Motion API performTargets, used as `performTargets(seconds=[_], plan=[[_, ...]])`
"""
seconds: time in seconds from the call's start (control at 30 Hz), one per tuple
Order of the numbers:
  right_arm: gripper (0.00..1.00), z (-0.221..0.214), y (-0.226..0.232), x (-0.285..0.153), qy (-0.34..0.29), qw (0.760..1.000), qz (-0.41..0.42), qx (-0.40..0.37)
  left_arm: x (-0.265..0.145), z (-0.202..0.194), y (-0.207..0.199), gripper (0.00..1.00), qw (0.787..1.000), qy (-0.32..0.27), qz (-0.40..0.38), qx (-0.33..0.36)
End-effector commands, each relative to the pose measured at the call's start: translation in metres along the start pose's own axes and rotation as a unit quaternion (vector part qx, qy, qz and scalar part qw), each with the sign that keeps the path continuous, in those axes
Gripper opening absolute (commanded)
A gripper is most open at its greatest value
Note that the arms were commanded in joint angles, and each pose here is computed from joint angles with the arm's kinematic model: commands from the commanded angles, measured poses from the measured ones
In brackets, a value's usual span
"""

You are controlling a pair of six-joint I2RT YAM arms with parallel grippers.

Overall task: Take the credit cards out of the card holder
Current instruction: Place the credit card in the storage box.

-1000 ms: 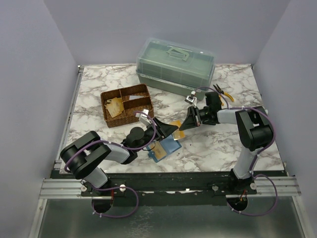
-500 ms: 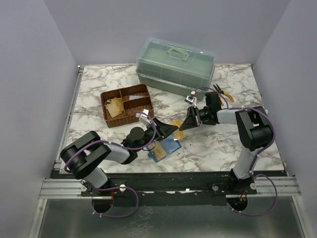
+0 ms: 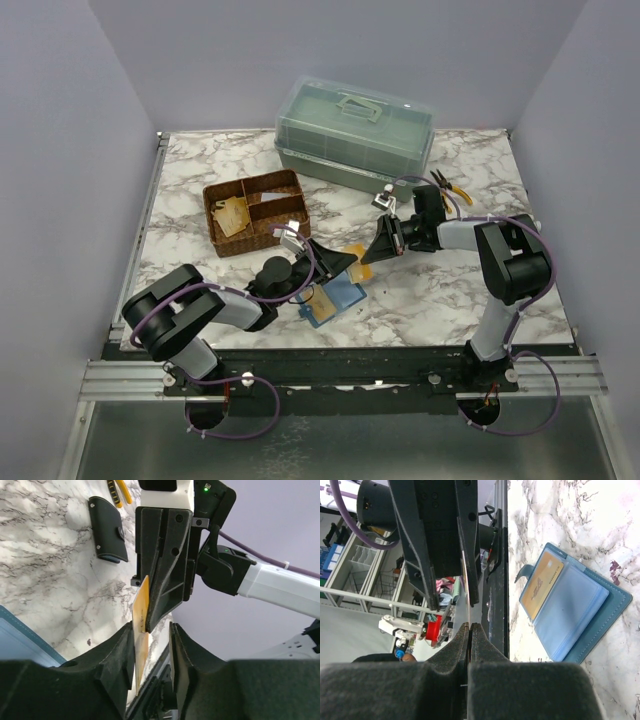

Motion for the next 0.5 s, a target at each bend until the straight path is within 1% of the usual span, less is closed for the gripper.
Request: performTargets(seconds=[0.0, 0.1, 0.13, 0.2, 0.3, 0.33, 0.4, 0.47], plan=[[0.0, -0.008, 0.013, 0.0, 0.029, 0.999, 0.038, -0.012, 0.004, 0.003, -0.004, 0.27, 1.0, -0.011, -0.008, -0.001], [0.0, -0.008, 0.013, 0.0, 0.03, 0.999, 0.039, -0.013, 0.004, 0.002, -0.003, 0.03, 1.0, -0.01, -0.009, -0.001], [0.02, -0.008, 0.013, 0.0, 0.03, 0.999, 0.039, -0.013, 0.003, 0.003, -0.003, 0.0, 1.0, -0.011, -0.009, -0.001], [0.13, -0.008, 0.013, 0.0, 0.03, 0.999, 0.039, -0.013, 0.0, 0.003, -0.004, 0.0, 1.0, -0.014, -0.01, 0.002], [0.39, -0.007, 0.014, 0.0, 0.028, 0.999, 0.037, -0.016, -0.007, 0.006, -0.003, 0.0, 1.0, -0.02, -0.008, 0.008], [0.46, -0.007, 0.014, 0.0, 0.027, 0.999, 0.036, -0.018, -0.01, 0.007, -0.002, 0.0, 1.0, -0.023, -0.006, 0.009], [0.57, -0.005, 0.015, 0.001, 0.023, 0.999, 0.032, -0.024, -0.016, 0.01, 0.001, 0.0, 1.0, -0.029, 0.001, 0.01], [0.63, -0.004, 0.016, 0.001, 0.019, 0.999, 0.027, -0.026, -0.024, 0.014, 0.006, 0.0, 0.999, -0.033, 0.015, 0.007]])
Point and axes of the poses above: each gripper's point midway between its finger pads, its own x axis out along the fingers, its own y axis along the line the jaws close on, z = x × y, the point moved 1 cm from there along -x, back along the fingers, and after that the axes turned 13 degrees about x, right-handed, at the moved point
